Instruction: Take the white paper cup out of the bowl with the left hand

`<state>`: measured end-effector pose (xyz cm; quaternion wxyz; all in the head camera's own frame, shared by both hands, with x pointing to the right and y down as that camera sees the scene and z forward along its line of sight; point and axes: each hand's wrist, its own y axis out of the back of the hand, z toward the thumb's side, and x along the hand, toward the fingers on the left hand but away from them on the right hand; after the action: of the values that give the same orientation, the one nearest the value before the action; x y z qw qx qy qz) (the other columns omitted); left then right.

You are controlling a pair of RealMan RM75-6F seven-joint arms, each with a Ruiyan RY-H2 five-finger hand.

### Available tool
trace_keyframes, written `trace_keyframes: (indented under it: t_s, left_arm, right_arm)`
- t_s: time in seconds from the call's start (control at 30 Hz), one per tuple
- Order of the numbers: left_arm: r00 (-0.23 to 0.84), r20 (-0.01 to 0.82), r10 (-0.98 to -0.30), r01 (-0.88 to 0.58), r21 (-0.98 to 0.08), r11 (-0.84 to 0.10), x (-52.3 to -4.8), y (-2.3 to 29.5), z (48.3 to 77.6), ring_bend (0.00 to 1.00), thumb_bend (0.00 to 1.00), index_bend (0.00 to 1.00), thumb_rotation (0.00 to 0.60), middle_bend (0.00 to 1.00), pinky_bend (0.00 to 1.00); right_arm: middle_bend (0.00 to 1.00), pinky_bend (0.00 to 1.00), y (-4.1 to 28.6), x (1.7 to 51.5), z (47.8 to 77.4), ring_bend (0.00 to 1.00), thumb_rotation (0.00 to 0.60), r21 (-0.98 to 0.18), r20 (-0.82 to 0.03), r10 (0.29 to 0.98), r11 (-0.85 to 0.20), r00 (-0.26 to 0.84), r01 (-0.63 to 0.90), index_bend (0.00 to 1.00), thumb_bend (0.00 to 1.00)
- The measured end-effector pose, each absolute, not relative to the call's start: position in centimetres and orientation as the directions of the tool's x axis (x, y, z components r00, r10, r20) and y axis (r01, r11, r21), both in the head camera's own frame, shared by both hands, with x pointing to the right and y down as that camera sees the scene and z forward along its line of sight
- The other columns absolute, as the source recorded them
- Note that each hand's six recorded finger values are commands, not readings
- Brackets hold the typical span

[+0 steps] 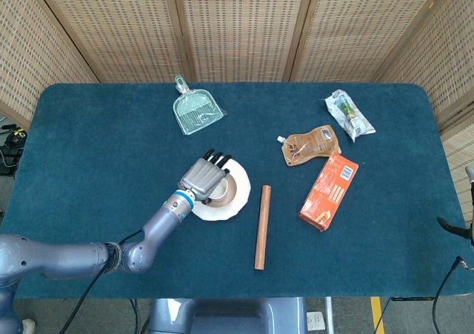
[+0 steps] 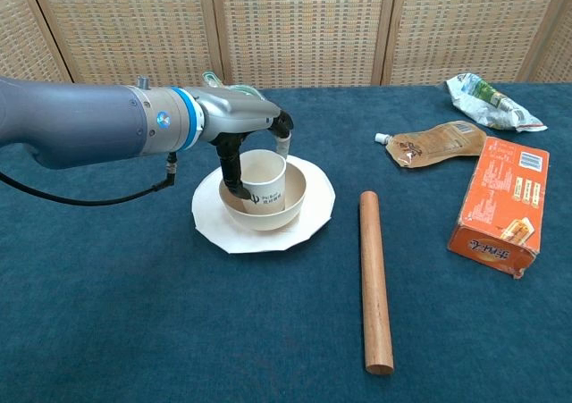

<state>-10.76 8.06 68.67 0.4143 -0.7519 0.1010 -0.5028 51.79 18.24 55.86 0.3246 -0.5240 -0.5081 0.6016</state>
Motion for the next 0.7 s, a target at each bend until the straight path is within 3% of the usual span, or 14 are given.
trace_keyframes:
  t_s: [0.33, 0.7]
  left_arm:
    - [0.469, 0.648, -0.6, 0.228, -0.745, -0.627, -11.6, 7.1, 67.3, 0.0, 0.31, 0.4, 0.6, 0.0, 0.0]
    - [0.445, 0.541, -0.714, 0.169, -0.834, -0.526, -15.6, 3.7, 62.0, 0.0, 0.31, 0.39, 0.6, 0.0, 0.0]
  right_arm:
    - [0.0, 0.0, 18.3, 51.6, 55.6, 0.0, 0.6, -0.955, -0.288, 0.928, -0.262, -0.235, 0.137, 0.0, 0.09]
    - [0.0, 0.0, 18.4, 51.5, 55.4, 0.0, 0.6, -0.957, -0.284, 0.93, -0.258, -0.234, 0.134, 0.0, 0.09]
